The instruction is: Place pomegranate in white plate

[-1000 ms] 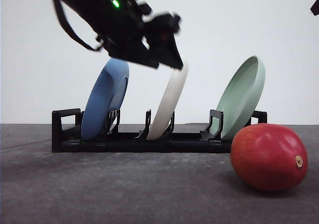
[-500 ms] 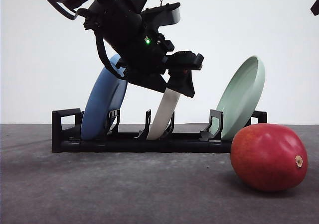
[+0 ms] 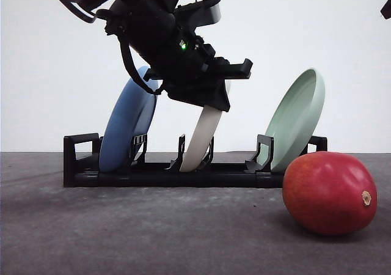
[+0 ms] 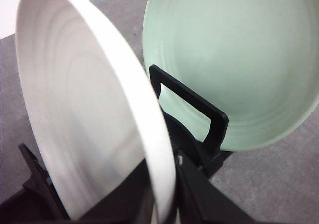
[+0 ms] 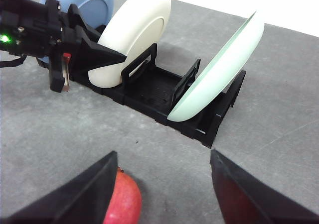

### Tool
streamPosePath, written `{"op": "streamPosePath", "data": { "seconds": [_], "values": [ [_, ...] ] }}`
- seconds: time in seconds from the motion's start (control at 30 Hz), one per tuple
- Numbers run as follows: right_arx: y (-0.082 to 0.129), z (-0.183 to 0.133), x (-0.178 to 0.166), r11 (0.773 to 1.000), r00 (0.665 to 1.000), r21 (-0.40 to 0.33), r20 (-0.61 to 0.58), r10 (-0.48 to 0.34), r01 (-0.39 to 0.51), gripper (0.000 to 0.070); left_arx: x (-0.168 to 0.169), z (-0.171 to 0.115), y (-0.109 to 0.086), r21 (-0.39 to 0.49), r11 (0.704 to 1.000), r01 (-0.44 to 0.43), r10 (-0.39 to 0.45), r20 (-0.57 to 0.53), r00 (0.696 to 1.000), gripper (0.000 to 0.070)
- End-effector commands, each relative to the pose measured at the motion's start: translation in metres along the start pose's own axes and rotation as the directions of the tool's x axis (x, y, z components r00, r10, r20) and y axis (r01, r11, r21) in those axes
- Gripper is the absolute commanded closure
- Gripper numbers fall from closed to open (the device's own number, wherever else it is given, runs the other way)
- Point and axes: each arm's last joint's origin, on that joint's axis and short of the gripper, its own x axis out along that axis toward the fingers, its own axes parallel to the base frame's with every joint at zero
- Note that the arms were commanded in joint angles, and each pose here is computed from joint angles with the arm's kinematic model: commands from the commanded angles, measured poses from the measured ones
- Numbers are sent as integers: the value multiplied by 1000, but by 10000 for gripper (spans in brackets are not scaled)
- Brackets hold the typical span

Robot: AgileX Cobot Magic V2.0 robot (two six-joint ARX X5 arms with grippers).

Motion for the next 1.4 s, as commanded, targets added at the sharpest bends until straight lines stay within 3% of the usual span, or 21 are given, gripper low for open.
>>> {"op": "streamPosePath", "data": {
  "seconds": [0.0, 0.47, 0.97, 1.37],
  "values": [
    [1, 6, -2, 1000, 1000, -11, 23, 3, -2, 323, 4, 5, -3, -46, 999, 1, 0, 19, 1000, 686],
    [1, 6, -2, 1000, 1000, -11, 23, 3, -3, 323, -15, 25, 2, -215, 976, 12, 8, 92, 996, 690],
    [1, 6, -2, 1000, 1000, -11, 23, 3, -3, 323, -75, 65, 11, -353, 933, 76, 0, 210, 978, 690],
    [1, 6, -2, 1000, 1000, -10, 23, 3, -3, 323, -149, 75, 1, -332, 918, 217, -181, 135, 974, 690]
  ]
}}
